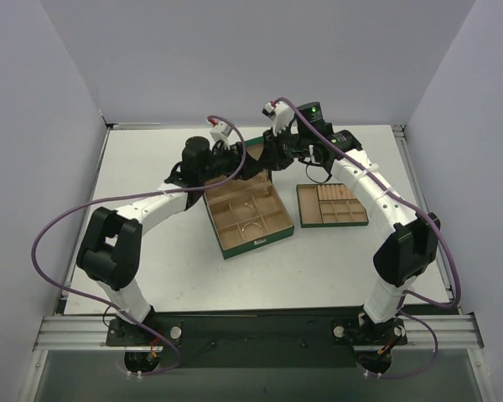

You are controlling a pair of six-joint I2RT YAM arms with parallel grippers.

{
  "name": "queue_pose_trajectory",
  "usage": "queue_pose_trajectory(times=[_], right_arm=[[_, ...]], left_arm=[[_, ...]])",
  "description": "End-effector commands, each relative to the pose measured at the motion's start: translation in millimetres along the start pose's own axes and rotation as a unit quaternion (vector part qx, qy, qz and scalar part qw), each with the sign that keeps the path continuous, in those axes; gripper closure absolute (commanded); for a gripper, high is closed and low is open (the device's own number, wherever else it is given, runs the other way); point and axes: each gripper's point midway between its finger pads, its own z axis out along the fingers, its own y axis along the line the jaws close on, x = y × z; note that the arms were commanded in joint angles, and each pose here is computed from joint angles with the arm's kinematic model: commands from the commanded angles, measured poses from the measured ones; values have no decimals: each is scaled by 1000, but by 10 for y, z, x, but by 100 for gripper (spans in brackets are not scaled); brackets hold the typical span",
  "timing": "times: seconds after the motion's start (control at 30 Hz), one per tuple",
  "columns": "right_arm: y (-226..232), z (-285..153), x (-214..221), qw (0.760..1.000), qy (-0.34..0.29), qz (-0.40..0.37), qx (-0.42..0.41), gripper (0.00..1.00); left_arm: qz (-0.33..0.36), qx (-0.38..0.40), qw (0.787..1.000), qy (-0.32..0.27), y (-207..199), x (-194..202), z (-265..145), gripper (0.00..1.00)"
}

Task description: Organize the mixed jewelry

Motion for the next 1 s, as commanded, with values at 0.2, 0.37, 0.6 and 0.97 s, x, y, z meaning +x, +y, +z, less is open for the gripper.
queue_pose_trajectory(times=[0.2,0.37,0.6,0.97], right_arm=[[69,-117,-156,1000,-21,-20,-9,100],[47,-139,-183,999,-25,-19,-6,100],[5,-160,-186,999,-28,-13,-5,100],[-210,-143,-70,1000,-19,4,20,100]], left_arm=[[10,67,997,-25,-344,-104,104,27],[5,69,997,-30,-327,-110,127,47],[6,81,996,-36,-355,-170,172,99],[17,40,997,-66,-248,-337,7,100]])
